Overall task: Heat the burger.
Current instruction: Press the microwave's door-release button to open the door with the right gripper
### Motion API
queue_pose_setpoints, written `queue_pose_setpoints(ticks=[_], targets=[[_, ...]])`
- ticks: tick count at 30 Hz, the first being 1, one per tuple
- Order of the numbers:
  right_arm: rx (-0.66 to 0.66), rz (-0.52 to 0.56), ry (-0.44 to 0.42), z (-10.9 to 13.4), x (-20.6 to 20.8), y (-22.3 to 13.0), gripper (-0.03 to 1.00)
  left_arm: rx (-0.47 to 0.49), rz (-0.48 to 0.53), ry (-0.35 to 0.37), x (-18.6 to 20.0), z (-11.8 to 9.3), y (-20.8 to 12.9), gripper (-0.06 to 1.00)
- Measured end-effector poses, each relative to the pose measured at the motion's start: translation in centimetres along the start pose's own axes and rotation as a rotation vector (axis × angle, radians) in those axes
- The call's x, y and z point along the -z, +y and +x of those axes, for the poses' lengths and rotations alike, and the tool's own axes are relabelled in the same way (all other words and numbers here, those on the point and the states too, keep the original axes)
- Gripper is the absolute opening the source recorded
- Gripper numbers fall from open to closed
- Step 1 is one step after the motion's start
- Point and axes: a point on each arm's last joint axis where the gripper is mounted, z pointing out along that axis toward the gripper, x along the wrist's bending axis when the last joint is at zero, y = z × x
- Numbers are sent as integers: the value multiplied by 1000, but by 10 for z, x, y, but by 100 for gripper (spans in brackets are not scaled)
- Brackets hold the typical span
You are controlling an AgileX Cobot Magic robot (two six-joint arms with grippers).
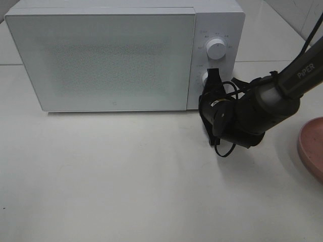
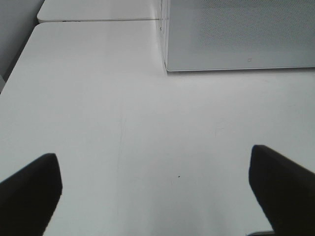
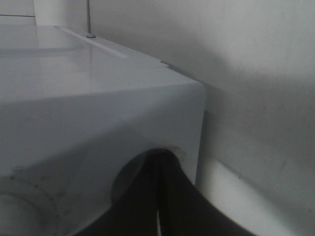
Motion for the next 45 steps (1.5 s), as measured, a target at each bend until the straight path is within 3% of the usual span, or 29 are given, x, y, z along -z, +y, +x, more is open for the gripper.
queue_pose_setpoints(ticks=[25,34,45], targets=[[21,-25,-57,7,-5,-5,0,0,0,0,0,0,0,97],[-39,-15,-39,6,-4,-5,0,0,0,0,0,0,0,97],[-25,5,-6,4,-3,-2,0,0,0,0,0,0,0,97]])
